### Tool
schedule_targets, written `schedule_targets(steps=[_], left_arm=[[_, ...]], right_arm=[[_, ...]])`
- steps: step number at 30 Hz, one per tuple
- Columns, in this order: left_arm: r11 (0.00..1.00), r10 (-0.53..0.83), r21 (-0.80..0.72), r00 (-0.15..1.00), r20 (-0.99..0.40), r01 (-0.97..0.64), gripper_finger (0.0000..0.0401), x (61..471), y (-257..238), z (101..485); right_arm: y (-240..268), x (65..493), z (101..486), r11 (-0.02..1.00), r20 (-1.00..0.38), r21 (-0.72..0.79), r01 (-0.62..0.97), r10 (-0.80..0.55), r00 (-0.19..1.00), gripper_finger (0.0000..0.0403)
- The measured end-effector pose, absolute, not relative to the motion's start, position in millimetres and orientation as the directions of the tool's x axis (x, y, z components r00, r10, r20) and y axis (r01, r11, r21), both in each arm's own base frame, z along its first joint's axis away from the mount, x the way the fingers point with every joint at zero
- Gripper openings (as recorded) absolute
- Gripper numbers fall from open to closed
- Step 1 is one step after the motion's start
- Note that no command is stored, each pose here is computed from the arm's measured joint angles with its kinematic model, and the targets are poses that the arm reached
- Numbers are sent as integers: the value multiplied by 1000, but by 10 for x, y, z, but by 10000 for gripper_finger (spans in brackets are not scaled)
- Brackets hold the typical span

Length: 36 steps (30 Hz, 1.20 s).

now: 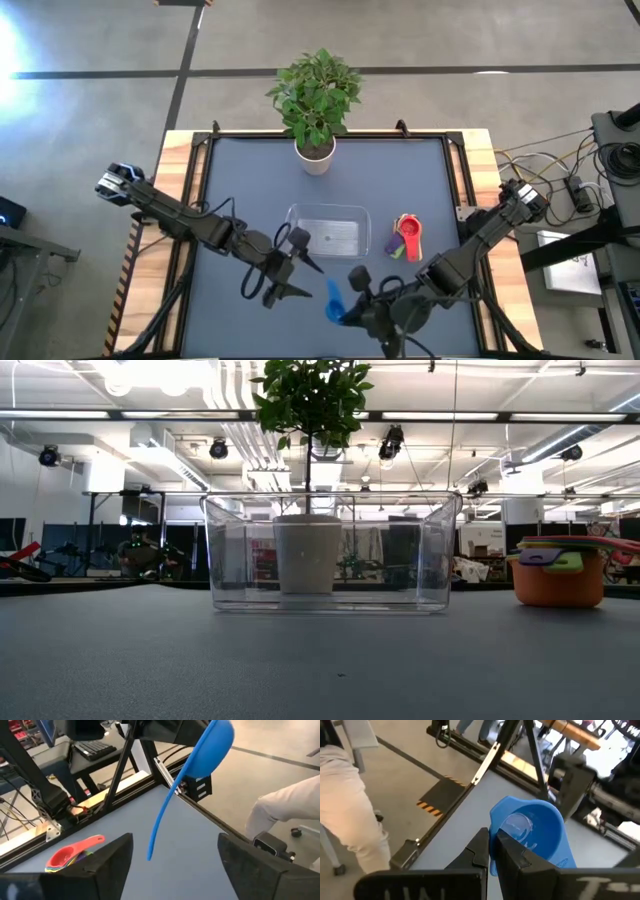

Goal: Nest measuring cups in basket
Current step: Stack the blue measuring cup on top of the red measuring cup

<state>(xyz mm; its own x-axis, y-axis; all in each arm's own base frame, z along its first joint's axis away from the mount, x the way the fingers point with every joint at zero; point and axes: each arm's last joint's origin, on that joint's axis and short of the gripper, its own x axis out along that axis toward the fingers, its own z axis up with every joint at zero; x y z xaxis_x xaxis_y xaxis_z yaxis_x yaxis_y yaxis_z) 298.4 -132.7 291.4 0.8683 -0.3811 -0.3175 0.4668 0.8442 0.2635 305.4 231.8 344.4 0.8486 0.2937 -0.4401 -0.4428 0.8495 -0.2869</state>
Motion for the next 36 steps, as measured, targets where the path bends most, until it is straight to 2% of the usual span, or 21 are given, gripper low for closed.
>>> schedule_targets(steps=[5,10,19,22,26,32,36], left_arm=[[834,-435,235,856,-278,500,282,2975,-1340,2875],[844,-435,218,863,-257,491,262,2984,-1331,2883],[853,-424,199,864,-272,481,166,3032,-1312,2824],[853,-420,198,860,-291,483,112,3063,-1323,2764],[854,-411,197,856,-312,482,18,3088,-1328,2709],[851,-404,196,845,-349,488,2,3076,-1318,2675],[877,-342,197,858,-384,438,1,3062,-1292,2653]], right_arm=[[2309,3087,3482,833,-403,-314,-456,318,858,8],[2283,3136,3493,819,-382,-332,-468,337,861,8],[2195,3247,3488,806,-360,-347,-479,357,862,8],[2189,3255,3481,802,-362,-355,-480,355,862,8],[2187,3256,3477,805,-365,-347,-481,356,860,8],[2173,3239,3428,828,-415,-296,-477,339,844,8],[2116,3205,3414,893,-459,-207,-401,273,846,8]])
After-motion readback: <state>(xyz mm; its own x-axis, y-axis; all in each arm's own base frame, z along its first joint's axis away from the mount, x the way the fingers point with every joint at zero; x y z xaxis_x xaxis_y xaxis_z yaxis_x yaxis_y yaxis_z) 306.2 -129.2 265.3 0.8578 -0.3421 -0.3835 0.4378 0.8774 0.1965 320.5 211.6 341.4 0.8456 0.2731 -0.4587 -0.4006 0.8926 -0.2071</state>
